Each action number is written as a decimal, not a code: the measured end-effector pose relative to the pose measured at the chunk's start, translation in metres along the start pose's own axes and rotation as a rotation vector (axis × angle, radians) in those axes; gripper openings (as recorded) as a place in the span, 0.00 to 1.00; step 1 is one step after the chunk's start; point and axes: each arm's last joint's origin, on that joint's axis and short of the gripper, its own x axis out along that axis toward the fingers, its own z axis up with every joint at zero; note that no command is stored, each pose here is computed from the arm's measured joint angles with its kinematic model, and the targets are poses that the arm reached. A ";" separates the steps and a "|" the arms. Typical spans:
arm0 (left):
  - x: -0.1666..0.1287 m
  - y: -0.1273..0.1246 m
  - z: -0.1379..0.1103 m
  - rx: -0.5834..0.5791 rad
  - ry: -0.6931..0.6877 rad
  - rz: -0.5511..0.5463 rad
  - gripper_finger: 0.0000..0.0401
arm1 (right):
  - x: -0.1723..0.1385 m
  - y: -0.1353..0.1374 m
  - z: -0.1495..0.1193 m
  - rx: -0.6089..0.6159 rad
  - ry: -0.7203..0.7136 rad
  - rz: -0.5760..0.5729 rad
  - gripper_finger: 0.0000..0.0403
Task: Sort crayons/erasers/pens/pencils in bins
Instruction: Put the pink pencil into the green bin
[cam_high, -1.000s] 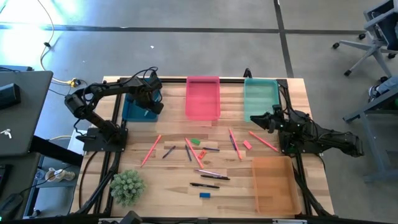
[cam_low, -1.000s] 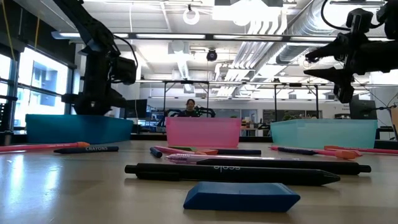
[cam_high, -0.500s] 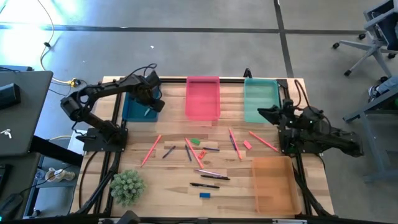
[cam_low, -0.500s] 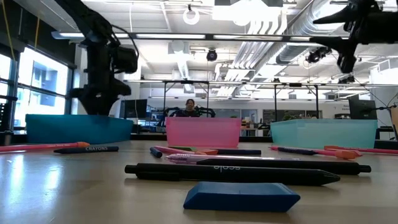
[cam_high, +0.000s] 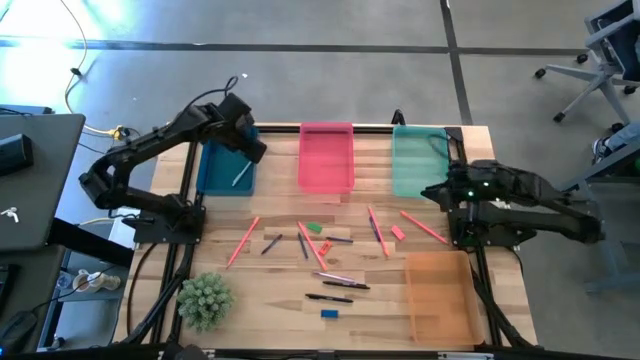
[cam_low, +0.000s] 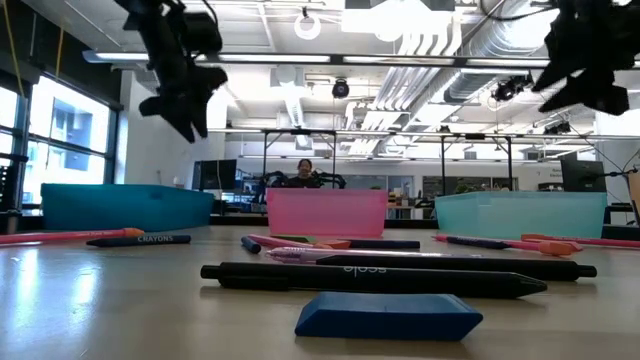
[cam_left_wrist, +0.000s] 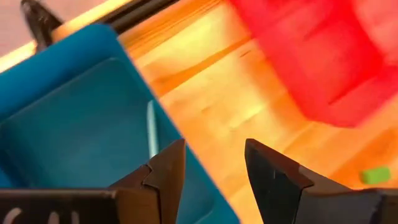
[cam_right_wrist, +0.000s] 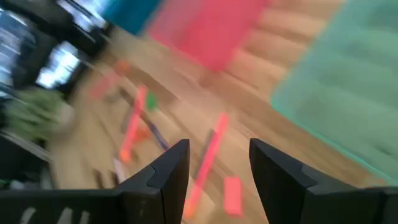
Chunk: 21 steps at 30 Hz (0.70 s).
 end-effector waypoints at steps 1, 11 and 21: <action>-0.003 -0.002 -0.001 0.002 -0.008 -0.018 0.39 | 0.002 0.001 0.001 -0.013 0.036 -0.029 0.40; -0.018 -0.032 -0.025 0.116 -0.017 -0.111 0.39 | 0.040 0.010 0.006 -0.078 0.274 -0.152 0.40; -0.020 -0.063 -0.050 0.176 0.018 -0.187 0.39 | 0.075 0.013 0.005 -0.109 0.407 -0.266 0.40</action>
